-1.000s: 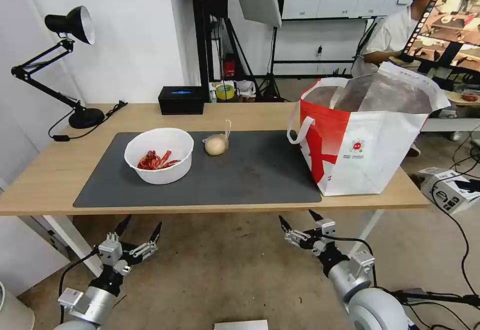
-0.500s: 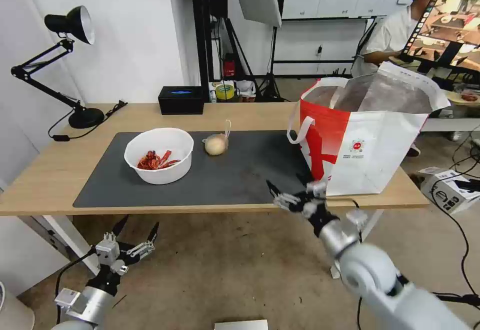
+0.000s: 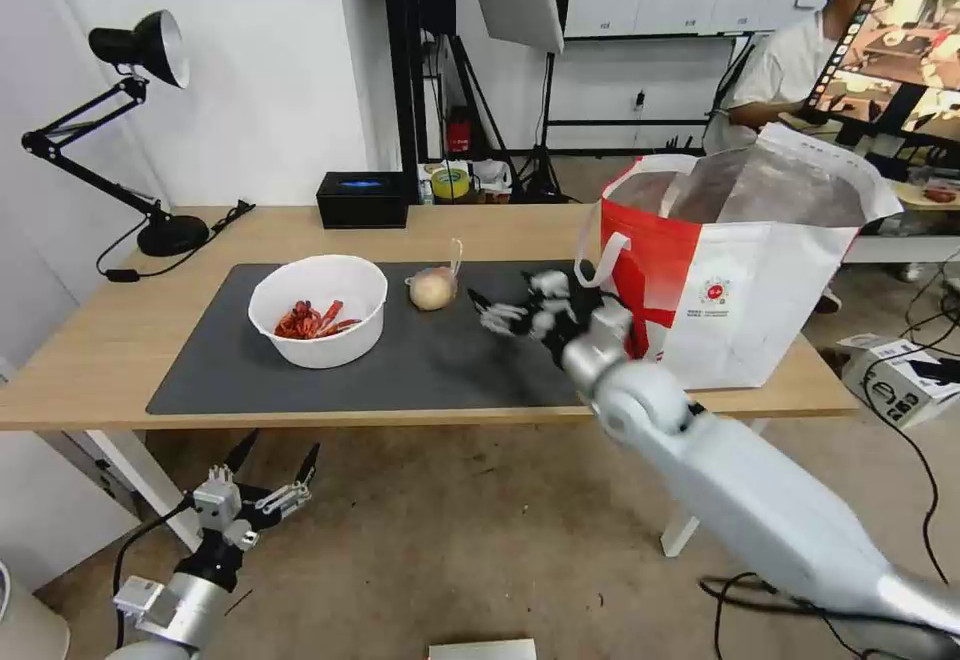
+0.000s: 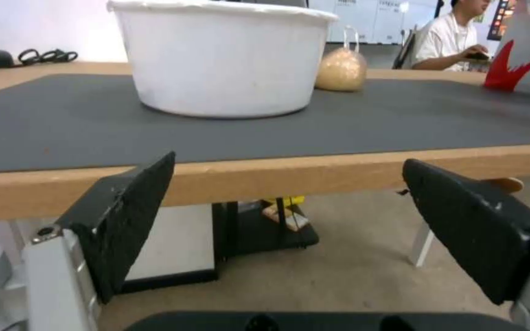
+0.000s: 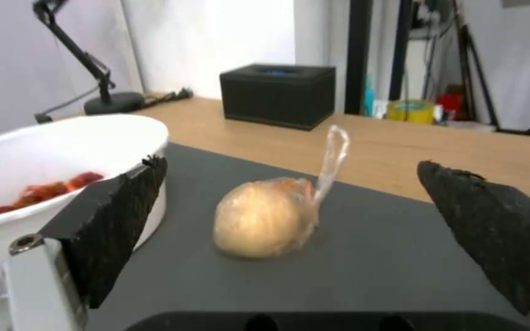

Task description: Pick up the trash from the table and place it into the takeout bag.

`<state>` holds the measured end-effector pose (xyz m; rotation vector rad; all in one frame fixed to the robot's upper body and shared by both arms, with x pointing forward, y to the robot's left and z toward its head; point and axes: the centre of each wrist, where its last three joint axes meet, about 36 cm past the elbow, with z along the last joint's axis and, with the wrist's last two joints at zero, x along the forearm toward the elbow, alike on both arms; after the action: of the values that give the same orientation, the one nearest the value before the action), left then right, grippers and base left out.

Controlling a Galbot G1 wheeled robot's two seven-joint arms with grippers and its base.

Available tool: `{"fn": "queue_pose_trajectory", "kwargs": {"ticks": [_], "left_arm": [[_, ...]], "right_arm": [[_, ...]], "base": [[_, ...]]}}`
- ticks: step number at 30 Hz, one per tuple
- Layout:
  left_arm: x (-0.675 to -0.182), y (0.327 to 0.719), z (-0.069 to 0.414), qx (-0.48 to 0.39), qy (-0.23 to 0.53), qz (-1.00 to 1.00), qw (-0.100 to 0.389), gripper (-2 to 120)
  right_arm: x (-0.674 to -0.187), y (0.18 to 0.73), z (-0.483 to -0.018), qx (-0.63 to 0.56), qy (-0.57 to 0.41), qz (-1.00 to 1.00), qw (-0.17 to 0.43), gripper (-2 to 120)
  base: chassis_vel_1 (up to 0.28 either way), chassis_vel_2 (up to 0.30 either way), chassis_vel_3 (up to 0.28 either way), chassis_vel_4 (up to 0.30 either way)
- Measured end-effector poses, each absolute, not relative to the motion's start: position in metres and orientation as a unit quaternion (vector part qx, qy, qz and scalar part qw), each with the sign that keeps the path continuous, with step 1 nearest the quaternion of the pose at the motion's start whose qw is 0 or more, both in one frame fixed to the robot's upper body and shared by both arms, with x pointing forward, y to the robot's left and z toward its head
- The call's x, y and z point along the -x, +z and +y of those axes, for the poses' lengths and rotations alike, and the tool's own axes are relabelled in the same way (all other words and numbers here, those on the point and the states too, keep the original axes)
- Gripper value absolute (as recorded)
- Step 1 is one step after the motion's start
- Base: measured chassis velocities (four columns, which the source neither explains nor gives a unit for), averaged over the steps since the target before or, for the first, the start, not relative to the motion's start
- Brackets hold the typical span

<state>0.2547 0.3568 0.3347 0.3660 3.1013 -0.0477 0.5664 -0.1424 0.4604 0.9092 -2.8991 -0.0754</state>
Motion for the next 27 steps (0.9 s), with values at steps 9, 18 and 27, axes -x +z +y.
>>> {"fn": "queue_pose_trajectory", "kwargs": {"ticks": [9, 18, 27], "left_arm": [[-0.25, 0.333, 0.355, -0.114, -0.017, 0.993, 0.006, 100], [-0.249, 0.335, 0.36, -0.11, -0.014, 0.994, 0.006, 100], [-0.251, 0.333, 0.36, -0.108, -0.016, 0.994, 0.006, 100]], "right_arm": [[-0.628, 0.441, -0.112, -0.299, -0.03, -0.949, 0.096, 100], [-0.672, 0.426, -0.066, -0.312, -0.022, -0.941, 0.129, 100], [-0.686, 0.427, -0.048, -0.328, -0.008, -0.934, 0.138, 100]], "base": [[0.0, 0.0, 0.0, 0.0], [0.0, 0.0, 0.0, 0.0], [0.0, 0.0, 0.0, 0.0]]}}
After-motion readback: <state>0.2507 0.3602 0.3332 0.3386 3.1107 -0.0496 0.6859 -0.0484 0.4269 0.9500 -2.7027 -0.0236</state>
